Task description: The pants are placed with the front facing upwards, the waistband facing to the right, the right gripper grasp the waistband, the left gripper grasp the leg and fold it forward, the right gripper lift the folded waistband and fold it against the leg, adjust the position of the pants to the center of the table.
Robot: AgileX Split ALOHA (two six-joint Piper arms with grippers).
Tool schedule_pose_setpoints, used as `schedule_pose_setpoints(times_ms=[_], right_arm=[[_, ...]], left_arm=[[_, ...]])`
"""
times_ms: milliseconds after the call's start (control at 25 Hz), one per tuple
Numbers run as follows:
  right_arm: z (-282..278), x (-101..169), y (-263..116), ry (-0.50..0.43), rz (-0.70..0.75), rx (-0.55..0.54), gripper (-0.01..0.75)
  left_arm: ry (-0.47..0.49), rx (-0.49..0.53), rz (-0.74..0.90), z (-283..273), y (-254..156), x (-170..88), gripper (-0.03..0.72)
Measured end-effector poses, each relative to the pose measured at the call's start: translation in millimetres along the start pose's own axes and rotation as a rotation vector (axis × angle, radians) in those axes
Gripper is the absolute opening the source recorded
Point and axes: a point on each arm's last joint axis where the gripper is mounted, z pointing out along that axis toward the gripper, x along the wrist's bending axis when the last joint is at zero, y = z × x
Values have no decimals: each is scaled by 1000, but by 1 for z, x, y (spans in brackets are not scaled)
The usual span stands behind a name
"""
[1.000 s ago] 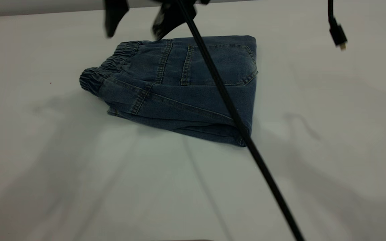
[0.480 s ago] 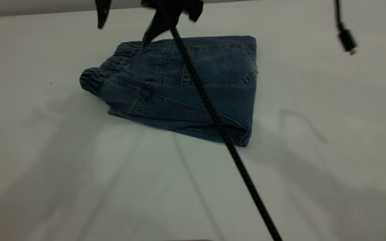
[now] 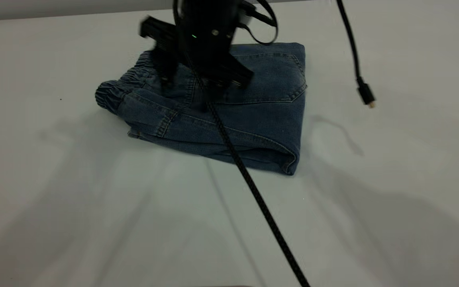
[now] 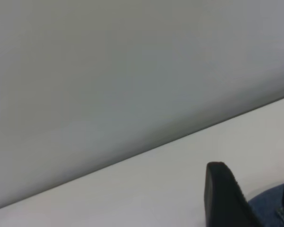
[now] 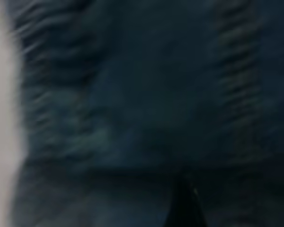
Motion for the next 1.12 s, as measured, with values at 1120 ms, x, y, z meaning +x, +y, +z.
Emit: schedule_pose_setpoints(times_ms=[1120], right_arm=[[20, -27, -20, -348, -520, 86, 421]], left_arm=[[2, 9, -4, 0, -1, 0, 286]])
